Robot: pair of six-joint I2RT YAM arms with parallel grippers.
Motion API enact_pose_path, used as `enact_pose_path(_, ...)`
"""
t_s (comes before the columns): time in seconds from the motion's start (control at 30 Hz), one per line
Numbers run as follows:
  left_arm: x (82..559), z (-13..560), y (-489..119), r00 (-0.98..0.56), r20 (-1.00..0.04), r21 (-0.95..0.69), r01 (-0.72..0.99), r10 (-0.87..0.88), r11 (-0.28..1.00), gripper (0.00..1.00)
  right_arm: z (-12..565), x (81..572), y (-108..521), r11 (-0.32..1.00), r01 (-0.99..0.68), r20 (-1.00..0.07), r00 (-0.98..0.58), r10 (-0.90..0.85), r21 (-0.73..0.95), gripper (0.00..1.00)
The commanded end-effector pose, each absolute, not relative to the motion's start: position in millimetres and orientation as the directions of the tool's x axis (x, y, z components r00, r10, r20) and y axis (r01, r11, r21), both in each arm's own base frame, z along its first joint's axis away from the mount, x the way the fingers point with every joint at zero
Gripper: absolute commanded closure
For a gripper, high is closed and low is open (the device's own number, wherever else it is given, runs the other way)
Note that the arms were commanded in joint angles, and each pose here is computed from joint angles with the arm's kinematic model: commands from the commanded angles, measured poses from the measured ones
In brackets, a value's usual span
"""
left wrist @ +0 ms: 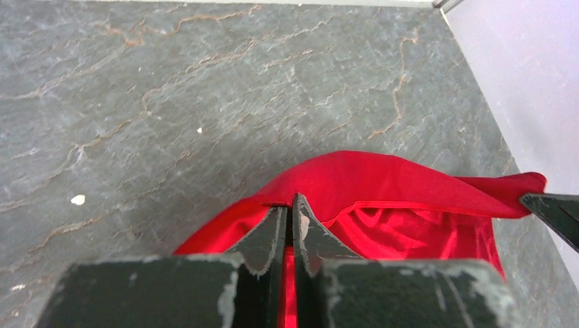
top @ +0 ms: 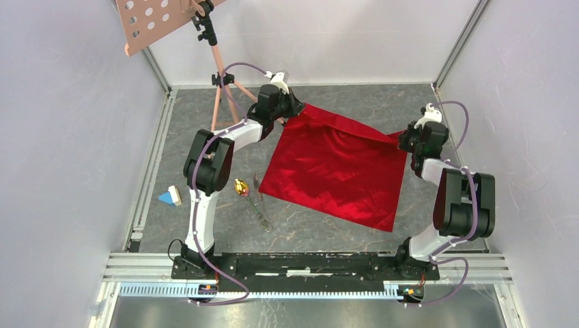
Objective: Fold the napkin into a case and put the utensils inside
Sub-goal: Fold and flatten the napkin at the center of the board.
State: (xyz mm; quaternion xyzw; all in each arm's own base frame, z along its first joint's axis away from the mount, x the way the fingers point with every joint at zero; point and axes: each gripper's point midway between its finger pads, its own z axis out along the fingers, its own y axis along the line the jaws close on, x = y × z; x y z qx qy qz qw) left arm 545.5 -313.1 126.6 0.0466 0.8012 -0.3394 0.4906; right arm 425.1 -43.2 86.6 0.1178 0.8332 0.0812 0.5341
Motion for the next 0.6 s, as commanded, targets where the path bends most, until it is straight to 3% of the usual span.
enact_pose_path(0.0,554.3,152.6,-324.7,-0.475,-0.826,-0.527,0.461,-0.303,0.714,0.98,105.1,453.9,-57.9,0.969,0.132,-0.891,-0.384,0.244,0.208,0.99)
enact_pose_path(0.57,551.1,139.8,-342.6,-0.553,-0.746,-0.636,0.427,-0.371,0.643,0.98,145.1,530.7,-98.9,0.986,0.163,-0.917,-0.386,0.1,0.038,1.0)
